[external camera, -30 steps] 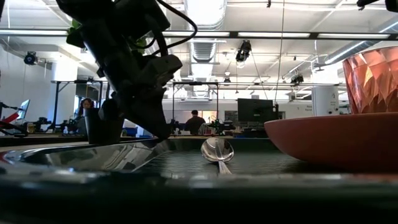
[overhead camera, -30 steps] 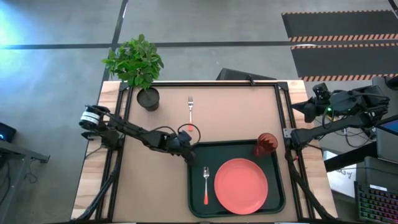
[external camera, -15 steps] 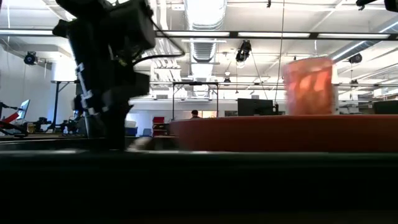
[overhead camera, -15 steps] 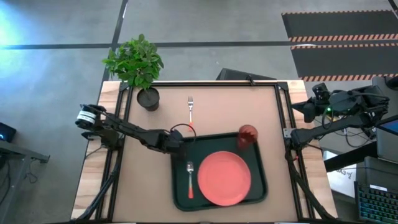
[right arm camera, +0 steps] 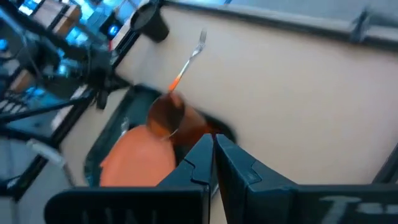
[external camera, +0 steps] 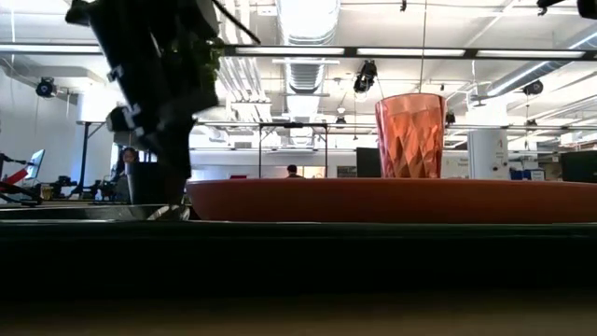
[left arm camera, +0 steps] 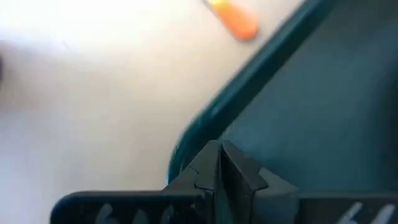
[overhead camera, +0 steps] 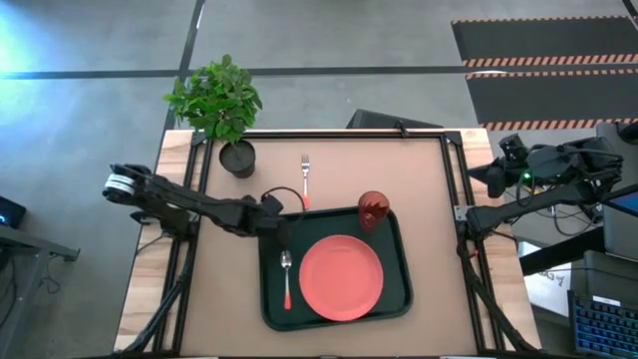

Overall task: Pick and place plate/cup/fork/spoon on tray
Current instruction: Move the black tray to the center of the table, then put the orange fork on the black tray to left of the orange spoon

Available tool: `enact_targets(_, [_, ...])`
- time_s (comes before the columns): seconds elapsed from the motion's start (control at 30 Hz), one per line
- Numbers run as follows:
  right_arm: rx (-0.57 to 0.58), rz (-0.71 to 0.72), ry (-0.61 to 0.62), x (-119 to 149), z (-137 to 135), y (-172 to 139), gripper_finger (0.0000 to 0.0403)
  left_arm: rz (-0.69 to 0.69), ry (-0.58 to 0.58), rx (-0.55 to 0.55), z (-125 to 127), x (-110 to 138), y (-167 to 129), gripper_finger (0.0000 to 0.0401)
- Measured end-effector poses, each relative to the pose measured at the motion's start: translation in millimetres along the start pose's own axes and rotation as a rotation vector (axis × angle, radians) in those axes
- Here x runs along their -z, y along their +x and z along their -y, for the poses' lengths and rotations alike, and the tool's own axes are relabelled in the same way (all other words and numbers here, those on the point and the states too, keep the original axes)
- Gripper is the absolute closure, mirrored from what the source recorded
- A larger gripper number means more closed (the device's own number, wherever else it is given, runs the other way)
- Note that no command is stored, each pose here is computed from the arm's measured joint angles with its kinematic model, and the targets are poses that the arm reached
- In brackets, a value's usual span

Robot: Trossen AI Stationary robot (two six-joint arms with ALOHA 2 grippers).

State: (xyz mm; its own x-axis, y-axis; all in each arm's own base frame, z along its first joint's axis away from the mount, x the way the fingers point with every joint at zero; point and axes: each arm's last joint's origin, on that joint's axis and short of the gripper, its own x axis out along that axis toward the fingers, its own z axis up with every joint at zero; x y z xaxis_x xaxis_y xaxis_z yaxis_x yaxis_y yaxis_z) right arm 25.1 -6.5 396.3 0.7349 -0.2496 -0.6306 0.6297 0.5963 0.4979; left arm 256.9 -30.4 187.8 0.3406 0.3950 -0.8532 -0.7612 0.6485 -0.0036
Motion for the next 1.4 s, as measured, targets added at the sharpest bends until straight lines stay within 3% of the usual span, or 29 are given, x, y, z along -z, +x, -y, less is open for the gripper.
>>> enact_targets(0.1, [0.025, -0.107, 0.004, 7, -6, 16, 0.0394, 0.078, -0.029, 0.012, -5, -7, -14, 0.0401])
enact_targets(0.23, [0.150, -0.300, -0.007, 28, -12, 58, 0.0394, 0.189, -0.081, 0.037, -15, -15, -36, 0.0401])
enact_targets(0.37, [0.404, -0.579, -0.015, 63, -16, 122, 0.0395, 0.287, -0.132, 0.055, -28, -22, -57, 0.0401])
enact_targets(0.47, [0.494, -0.695, -0.025, 85, -6, 148, 0.0395, 0.322, -0.154, 0.066, -36, -22, -66, 0.0401])
enact_targets(0.77, [0.328, -0.677, -0.010, 125, -10, 204, 0.0395, 0.312, -0.140, 0.051, -49, -18, -73, 0.0401])
enact_targets(0.9, [0.310, -0.639, -0.039, 123, -20, 202, 0.0395, 0.293, -0.125, 0.026, -51, -16, -72, 0.0401])
enact_targets(1.13, [0.279, -0.438, -0.096, 80, -46, 153, 0.0395, 0.284, -0.132, 0.004, -54, -18, -69, 0.0401])
enact_targets(1.27, [0.233, -0.295, -0.144, 51, -59, 121, 0.0395, 0.289, -0.179, 0.002, -53, -30, -57, 0.0401])
enact_targets(1.4, [0.153, -0.159, -0.228, 27, -73, 96, 0.0395, 0.257, -0.159, 0.090, -47, -53, -33, 0.0383])
